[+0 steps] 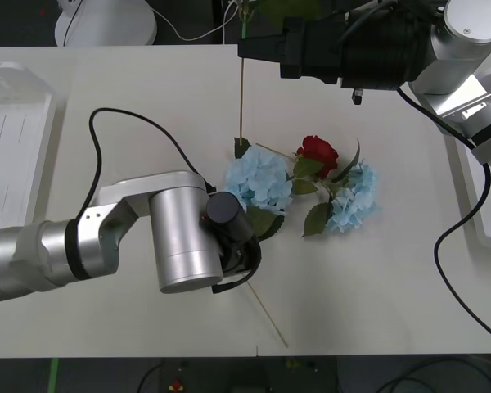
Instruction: Put the red flowers into the right box and the blue flowers into the left box
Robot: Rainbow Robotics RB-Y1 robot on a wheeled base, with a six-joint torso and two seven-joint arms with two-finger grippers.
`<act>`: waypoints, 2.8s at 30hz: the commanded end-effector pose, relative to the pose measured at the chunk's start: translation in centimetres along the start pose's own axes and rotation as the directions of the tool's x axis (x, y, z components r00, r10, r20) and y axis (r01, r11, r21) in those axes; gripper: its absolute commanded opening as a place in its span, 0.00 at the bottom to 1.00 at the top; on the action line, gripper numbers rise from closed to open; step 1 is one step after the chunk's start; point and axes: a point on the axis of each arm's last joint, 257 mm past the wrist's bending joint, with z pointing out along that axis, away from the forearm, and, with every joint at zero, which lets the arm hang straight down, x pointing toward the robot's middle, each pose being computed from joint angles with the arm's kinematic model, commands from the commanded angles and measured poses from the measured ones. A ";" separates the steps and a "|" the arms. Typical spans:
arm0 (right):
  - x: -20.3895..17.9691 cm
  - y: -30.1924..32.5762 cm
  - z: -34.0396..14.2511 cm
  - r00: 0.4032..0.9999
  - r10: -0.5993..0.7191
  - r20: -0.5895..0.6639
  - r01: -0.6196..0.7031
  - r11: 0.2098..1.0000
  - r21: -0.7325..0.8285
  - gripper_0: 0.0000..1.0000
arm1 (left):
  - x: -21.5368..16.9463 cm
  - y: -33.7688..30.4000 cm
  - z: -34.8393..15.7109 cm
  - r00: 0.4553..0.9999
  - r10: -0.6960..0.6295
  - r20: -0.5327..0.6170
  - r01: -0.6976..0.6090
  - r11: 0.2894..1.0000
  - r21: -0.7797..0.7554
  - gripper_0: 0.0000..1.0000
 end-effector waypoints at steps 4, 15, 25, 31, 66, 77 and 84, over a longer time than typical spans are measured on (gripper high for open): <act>-2.5 3.4 3.0 0.997 -0.061 0.038 0.063 0.996 -0.061 0.00 | -6.4 2.6 -5.4 0.991 0.042 0.131 -0.039 0.999 -0.019 0.00; -2.4 3.3 3.3 0.997 -0.061 0.038 0.063 0.996 -0.059 0.00 | -5.2 4.5 -9.9 0.996 -0.003 0.090 -0.005 0.996 0.085 0.00; -2.2 3.7 3.9 0.998 -0.056 0.040 0.058 0.996 -0.067 0.00 | -8.8 3.8 -17.1 0.988 0.032 0.148 -0.059 0.981 0.182 0.00; -2.1 3.6 4.6 0.998 -0.051 0.047 0.054 0.997 -0.061 0.00 | -13.0 4.0 -19.9 0.944 0.197 0.264 -0.262 0.934 0.241 0.70; -2.1 3.9 4.9 0.998 -0.043 0.049 0.047 0.997 -0.069 0.00 | -17.2 -6.0 -21.4 0.780 0.247 0.575 -0.620 0.433 0.655 1.00; -2.2 4.0 4.9 0.998 -0.040 0.051 0.044 0.996 -0.073 0.00 | -15.6 -9.9 -20.6 0.778 0.237 0.582 -0.625 0.383 0.680 0.96; -2.0 4.0 5.0 0.998 -0.038 0.050 0.042 0.996 -0.074 0.00 | -15.9 -11.7 -19.9 0.766 0.214 0.606 -0.635 0.394 0.664 0.00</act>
